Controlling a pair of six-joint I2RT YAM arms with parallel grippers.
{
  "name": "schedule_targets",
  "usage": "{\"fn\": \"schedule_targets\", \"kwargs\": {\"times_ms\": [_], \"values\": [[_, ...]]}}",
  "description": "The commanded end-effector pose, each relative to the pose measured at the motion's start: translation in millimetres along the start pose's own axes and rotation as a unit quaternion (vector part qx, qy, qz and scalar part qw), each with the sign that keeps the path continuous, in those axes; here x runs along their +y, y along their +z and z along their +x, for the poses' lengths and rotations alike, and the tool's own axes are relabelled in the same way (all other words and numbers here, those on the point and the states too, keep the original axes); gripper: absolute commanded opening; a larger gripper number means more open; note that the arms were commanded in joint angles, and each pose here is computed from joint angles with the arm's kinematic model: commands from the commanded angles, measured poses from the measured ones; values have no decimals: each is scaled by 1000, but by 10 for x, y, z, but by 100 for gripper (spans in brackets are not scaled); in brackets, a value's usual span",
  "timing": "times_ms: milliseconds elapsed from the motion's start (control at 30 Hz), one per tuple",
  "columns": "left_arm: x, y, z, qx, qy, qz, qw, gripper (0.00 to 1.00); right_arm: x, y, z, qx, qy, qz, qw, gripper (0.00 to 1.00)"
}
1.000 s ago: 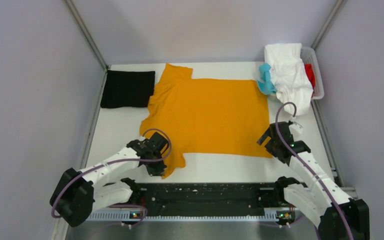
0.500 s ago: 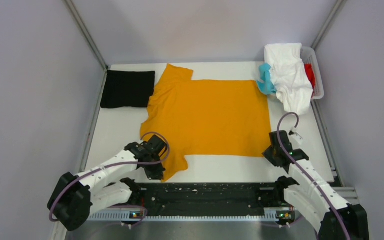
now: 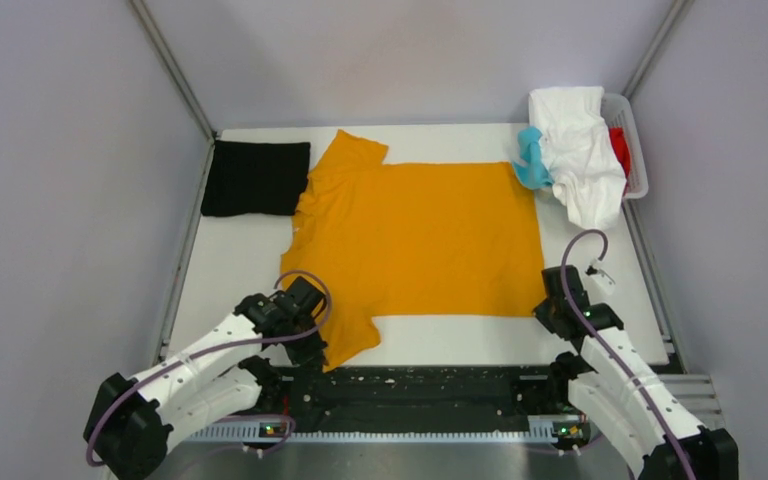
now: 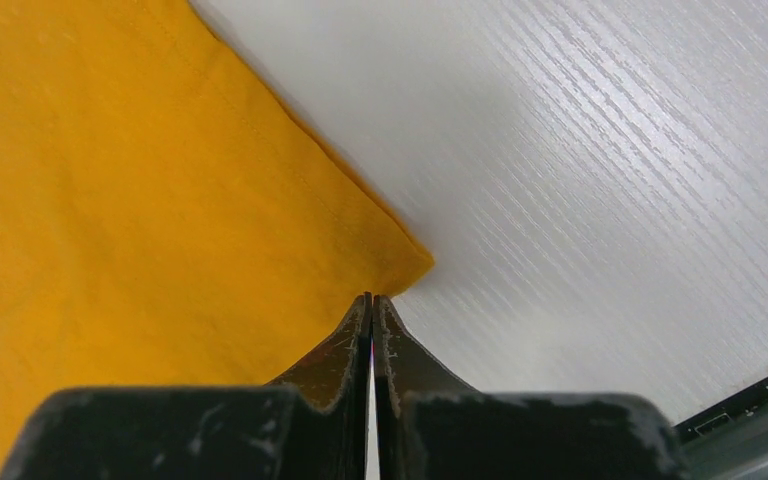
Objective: Fold and stack the t-shirts
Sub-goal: Fold the flattened tshirt in 1/3 of the way
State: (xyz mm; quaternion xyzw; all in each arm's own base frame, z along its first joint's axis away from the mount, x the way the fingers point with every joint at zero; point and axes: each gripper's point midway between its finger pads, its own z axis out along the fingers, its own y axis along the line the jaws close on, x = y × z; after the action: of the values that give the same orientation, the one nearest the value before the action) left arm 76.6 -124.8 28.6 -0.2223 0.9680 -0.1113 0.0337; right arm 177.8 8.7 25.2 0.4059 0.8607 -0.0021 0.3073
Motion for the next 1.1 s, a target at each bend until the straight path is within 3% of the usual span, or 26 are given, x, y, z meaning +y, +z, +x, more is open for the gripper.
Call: {"fn": "schedule_targets", "kwargs": {"times_ms": [0,100,200,300,400,500,600,700,800,1067], "values": [[36,-46,153,27,-17,7,999,0,35,-88,-107,-15,18,-7,1000,0],[-9,-64,141,22,-17,22,999,0,27,-68,-92,-12,17,-2,1000,0],[-46,-69,122,19,-15,27,999,0,-11,-21,-84,-13,17,14,1000,29],[-50,-69,115,21,-9,21,1000,0,-51,27,-77,-13,14,32,999,40],[-48,-66,107,22,-6,15,1000,0,-68,87,-74,-17,16,41,999,41],[-54,-70,94,20,-3,12,1000,0,-21,145,-64,-17,18,33,999,40],[-83,-91,62,13,-1,15,1000,0,13,201,-47,-13,15,30,999,32],[-149,-131,11,2,4,23,1000,0,43,226,-57,-13,5,28,1000,12],[-243,-177,-64,-12,13,34,999,0,101,211,-135,-24,-2,20,1000,0],[-772,-358,-396,-65,62,89,992,0,391,70,-372,-39,-41,-19,998,0]]}}
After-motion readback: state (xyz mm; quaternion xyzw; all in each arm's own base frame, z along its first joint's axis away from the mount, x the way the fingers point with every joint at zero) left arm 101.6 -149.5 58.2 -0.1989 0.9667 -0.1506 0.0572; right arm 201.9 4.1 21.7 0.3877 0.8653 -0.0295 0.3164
